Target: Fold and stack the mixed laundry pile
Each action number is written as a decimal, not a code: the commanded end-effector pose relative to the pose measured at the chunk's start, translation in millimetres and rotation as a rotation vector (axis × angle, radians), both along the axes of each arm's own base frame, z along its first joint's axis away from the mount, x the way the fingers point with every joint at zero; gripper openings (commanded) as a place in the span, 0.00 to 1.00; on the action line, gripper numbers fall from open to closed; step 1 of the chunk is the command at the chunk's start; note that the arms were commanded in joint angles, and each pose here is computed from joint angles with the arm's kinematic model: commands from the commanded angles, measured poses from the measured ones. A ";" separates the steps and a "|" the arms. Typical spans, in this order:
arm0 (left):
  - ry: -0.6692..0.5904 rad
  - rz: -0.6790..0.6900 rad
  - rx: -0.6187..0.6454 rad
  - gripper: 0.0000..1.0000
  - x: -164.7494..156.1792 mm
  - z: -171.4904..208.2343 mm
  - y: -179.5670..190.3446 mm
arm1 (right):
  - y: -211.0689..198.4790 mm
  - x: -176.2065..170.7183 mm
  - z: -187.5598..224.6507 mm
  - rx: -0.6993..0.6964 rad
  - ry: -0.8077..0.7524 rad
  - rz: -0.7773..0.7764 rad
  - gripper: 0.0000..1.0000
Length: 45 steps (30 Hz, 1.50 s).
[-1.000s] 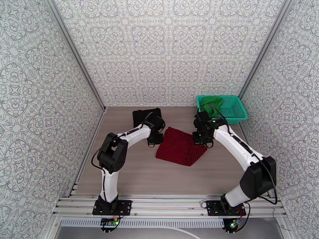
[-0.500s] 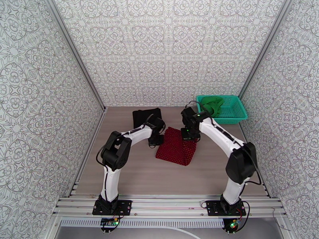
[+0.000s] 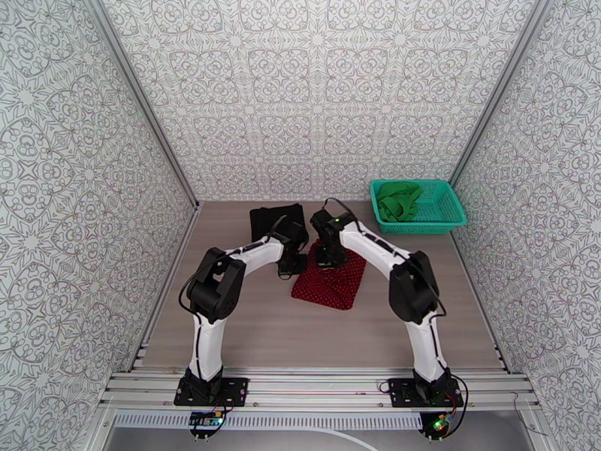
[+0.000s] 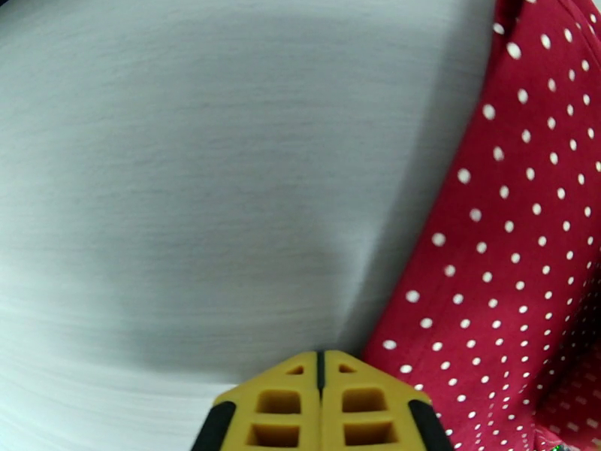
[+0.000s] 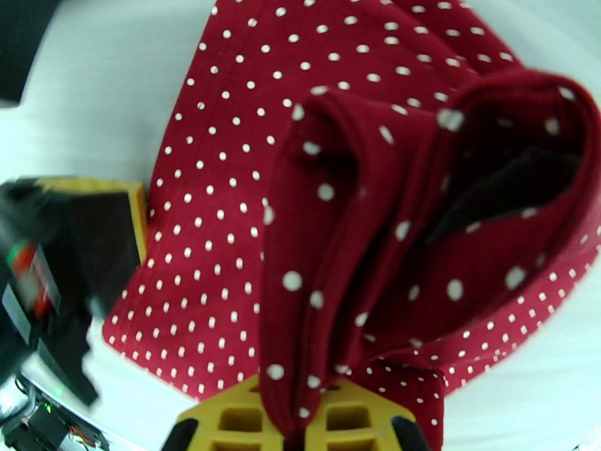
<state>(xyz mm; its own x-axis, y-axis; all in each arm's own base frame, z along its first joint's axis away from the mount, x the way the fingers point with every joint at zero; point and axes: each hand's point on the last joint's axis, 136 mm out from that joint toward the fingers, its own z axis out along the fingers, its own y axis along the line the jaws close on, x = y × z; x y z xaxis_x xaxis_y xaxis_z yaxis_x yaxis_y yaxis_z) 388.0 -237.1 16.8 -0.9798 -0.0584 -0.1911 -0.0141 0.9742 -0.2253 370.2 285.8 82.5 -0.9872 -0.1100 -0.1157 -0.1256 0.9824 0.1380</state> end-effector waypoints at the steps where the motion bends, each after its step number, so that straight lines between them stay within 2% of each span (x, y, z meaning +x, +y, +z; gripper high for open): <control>1: 0.022 -0.021 -0.010 0.00 -4.5 -20.2 0.2 | 18.5 6.3 -1.5 0.028 0.001 -0.009 0.12; 8: 0.024 -0.022 -0.021 0.00 -4.4 -21.9 -2.1 | 28.3 11.4 -3.2 0.043 -0.009 0.003 0.46; 16: 0.019 -0.024 -0.004 0.00 -3.8 -19.2 2.1 | 32.9 12.1 53.6 0.112 -0.098 0.033 0.57; 22: 0.018 -0.026 0.009 0.00 -2.7 -17.8 5.2 | 22.0 5.8 100.9 0.135 -0.180 0.041 0.59; 26: 0.015 -0.027 0.011 0.00 -2.2 -16.0 5.5 | 8.7 -1.9 117.7 0.122 -0.219 0.054 0.59; 30: 0.015 -0.029 0.011 0.00 -2.8 -14.3 5.5 | -9.5 -13.2 104.4 0.058 -0.233 0.115 0.61; 38: 0.011 -0.028 0.023 0.00 -3.4 -9.6 9.9 | -29.6 -29.9 40.6 -0.013 -0.261 0.362 0.70; 45: 0.011 -0.020 0.029 0.00 -4.8 -4.9 15.0 | -32.8 -9.9 16.8 -0.058 -0.339 0.396 0.71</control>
<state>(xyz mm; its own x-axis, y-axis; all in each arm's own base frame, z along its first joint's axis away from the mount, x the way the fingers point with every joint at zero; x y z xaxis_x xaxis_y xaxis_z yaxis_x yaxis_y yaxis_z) 388.7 -235.5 18.2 -0.9807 -0.0456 -0.1900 0.0018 0.9703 -0.2419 330.7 247.4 85.7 -0.8400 -0.4658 -0.2784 -0.4907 0.8710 0.0233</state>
